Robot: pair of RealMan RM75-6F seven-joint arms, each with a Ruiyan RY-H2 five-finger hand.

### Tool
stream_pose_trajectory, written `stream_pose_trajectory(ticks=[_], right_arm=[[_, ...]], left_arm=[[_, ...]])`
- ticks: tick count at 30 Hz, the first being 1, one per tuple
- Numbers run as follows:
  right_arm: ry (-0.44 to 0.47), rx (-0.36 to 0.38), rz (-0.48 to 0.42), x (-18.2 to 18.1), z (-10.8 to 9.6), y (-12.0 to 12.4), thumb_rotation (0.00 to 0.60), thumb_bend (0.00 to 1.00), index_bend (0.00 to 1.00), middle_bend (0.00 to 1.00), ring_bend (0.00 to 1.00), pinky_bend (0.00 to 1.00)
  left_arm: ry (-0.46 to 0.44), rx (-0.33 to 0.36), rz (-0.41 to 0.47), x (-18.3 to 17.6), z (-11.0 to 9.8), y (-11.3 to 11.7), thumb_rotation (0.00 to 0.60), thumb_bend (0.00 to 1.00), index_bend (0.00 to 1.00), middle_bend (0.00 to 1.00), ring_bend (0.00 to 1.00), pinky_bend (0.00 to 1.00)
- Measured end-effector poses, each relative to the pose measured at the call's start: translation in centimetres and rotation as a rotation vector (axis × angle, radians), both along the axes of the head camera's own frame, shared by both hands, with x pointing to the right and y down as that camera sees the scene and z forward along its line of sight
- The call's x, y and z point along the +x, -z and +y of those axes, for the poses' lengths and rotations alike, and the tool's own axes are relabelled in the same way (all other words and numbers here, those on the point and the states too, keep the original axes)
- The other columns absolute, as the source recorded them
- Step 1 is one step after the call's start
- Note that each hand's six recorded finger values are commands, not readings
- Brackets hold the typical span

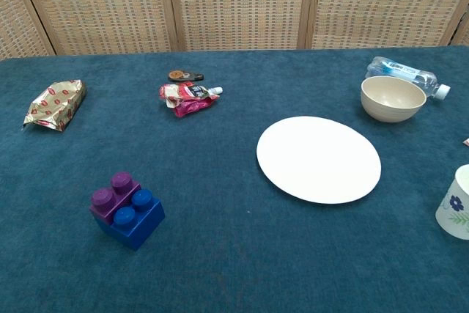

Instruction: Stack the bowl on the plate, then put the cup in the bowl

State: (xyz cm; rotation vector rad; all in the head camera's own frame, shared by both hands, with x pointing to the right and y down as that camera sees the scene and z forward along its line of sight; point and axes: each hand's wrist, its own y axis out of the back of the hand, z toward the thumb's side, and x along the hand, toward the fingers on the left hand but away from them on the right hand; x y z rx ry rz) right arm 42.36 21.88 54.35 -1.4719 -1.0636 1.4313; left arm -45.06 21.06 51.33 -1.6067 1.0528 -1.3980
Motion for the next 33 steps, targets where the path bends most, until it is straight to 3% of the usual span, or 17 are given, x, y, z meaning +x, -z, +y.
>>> stream_pose_trajectory(ticks=[9, 14, 20, 27, 33], right_arm=[[-0.003, -0.009, 0.005, 0.2, -0.3, -0.3, 0.6, 0.0, 0.0, 0.0, 0.0, 0.0], [0.036, -0.023, 0.023, -0.4, -2.1, -0.9, 0.6, 0.0, 0.0, 0.0, 0.0, 0.0], [0.118, -0.082, 0.046, -2.3, -7.3, -2.8, 0.6, 0.0, 0.0, 0.0, 0.0, 0.0], [0.194, -0.24, 0.078, -4.8, -14.6, -7.4, 0.6, 0.0, 0.0, 0.0, 0.0, 0.0], [0.171, -0.306, 0.126, -5.2, -19.4, -11.1, 0.6, 0.0, 0.12, 0.0, 0.0, 0.0]], left_arm=[[0.009, -0.002, -0.005, -0.2, -0.2, -0.2, 0.6, 0.0, 0.0, 0.0, 0.0, 0.0], [0.024, -0.011, -0.012, -0.3, -0.7, -0.6, 0.6, 0.0, 0.0, 0.0, 0.0, 0.0], [0.034, -0.042, -0.041, -0.3, -1.4, -1.8, 0.6, 0.0, 0.0, 0.0, 0.0, 0.0], [0.073, -0.065, -0.076, -0.4, -2.4, -3.0, 0.6, 0.0, 0.0, 0.0, 0.0, 0.0], [0.096, -0.095, -0.11, -0.5, -3.2, -4.3, 0.6, 0.0, 0.0, 0.0, 0.0, 0.0]])
